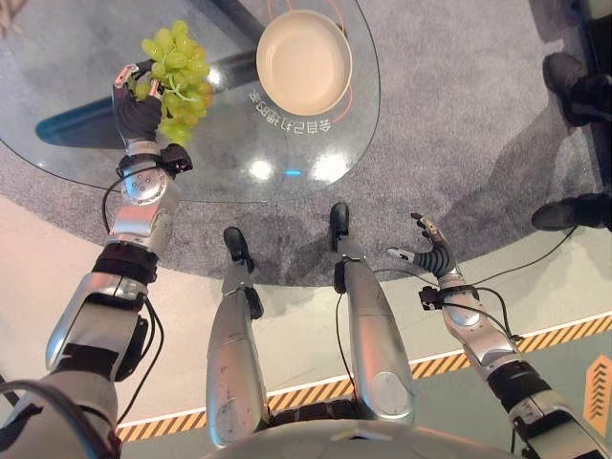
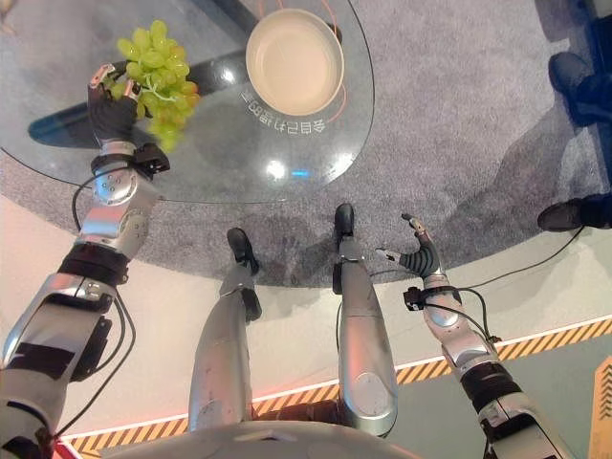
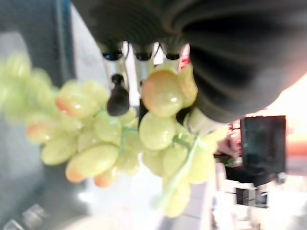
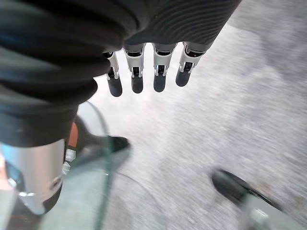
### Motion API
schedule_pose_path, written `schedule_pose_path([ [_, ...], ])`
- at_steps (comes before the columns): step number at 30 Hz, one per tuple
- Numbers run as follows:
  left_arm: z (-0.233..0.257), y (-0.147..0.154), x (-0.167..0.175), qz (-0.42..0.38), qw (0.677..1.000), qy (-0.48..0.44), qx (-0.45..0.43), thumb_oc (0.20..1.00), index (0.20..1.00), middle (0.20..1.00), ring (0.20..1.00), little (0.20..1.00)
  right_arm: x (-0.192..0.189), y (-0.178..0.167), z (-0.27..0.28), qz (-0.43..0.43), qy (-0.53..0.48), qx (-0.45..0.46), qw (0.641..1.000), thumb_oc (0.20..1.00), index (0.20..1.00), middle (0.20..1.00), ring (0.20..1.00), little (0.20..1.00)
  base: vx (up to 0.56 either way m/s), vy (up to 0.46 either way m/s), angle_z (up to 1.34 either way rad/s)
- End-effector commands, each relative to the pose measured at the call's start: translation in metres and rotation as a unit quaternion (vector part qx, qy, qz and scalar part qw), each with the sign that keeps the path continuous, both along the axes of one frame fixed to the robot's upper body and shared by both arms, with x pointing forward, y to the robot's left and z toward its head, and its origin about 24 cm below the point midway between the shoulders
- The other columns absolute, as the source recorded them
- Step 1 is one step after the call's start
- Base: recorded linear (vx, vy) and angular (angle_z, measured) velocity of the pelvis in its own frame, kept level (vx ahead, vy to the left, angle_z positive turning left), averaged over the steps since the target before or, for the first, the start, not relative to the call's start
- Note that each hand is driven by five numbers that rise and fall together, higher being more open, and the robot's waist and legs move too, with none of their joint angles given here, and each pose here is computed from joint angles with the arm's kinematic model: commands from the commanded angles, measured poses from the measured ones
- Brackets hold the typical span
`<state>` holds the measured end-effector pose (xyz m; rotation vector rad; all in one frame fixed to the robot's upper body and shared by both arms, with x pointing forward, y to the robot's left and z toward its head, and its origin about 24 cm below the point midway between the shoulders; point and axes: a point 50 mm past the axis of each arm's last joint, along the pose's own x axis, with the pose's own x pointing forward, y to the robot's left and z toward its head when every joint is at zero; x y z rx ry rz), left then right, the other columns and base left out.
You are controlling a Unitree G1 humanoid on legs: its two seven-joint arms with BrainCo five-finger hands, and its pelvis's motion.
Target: Pick up fruits into the plate
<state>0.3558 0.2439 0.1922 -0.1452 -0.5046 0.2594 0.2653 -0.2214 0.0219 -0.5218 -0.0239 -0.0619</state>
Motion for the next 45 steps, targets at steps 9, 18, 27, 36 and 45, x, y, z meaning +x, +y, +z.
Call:
schedule_pose_path([
  [9, 0.010, -0.003, -0.034, -0.138, 0.985, -0.102, -0.024, 0.200, 0.200, 0.200, 0.200, 0.200, -0.007, 0.004, 0.032, 0.067, -0.077, -0.041, 0.994, 1.000, 1.000, 1.000, 1.000, 1.000, 0.02, -0.039, 0.09],
  [18, -0.038, -0.022, -0.067, -0.233, 0.971, -0.048, -0.033, 0.200, 0.200, 0.200, 0.200, 0.200, -0.006, 0.003, 0.062, 0.159, -0.069, -0.079, 0.982, 1.000, 1.000, 1.000, 1.000, 1.000, 0.10, -0.014, 0.06],
  [27, -0.046, -0.042, -0.077, -0.342, 0.939, -0.020, -0.025, 0.200, 0.200, 0.200, 0.200, 0.200, 0.013, 0.013, 0.099, 0.257, -0.019, -0.075, 0.963, 1.000, 1.000, 1.000, 1.000, 1.000, 0.09, -0.016, -0.02],
  [36, -0.036, -0.067, -0.082, -0.429, 0.902, -0.028, -0.031, 0.200, 0.200, 0.200, 0.200, 0.200, 0.034, 0.041, 0.110, 0.301, 0.023, -0.046, 0.952, 1.000, 1.000, 1.000, 1.000, 1.000, 0.00, -0.013, 0.03],
  [45, -0.028, -0.088, -0.088, -0.505, 0.861, -0.046, -0.035, 0.200, 0.200, 0.200, 0.200, 0.200, 0.038, 0.066, 0.113, 0.341, 0.051, -0.033, 0.938, 1.000, 1.000, 1.000, 1.000, 1.000, 0.00, -0.007, 0.01],
])
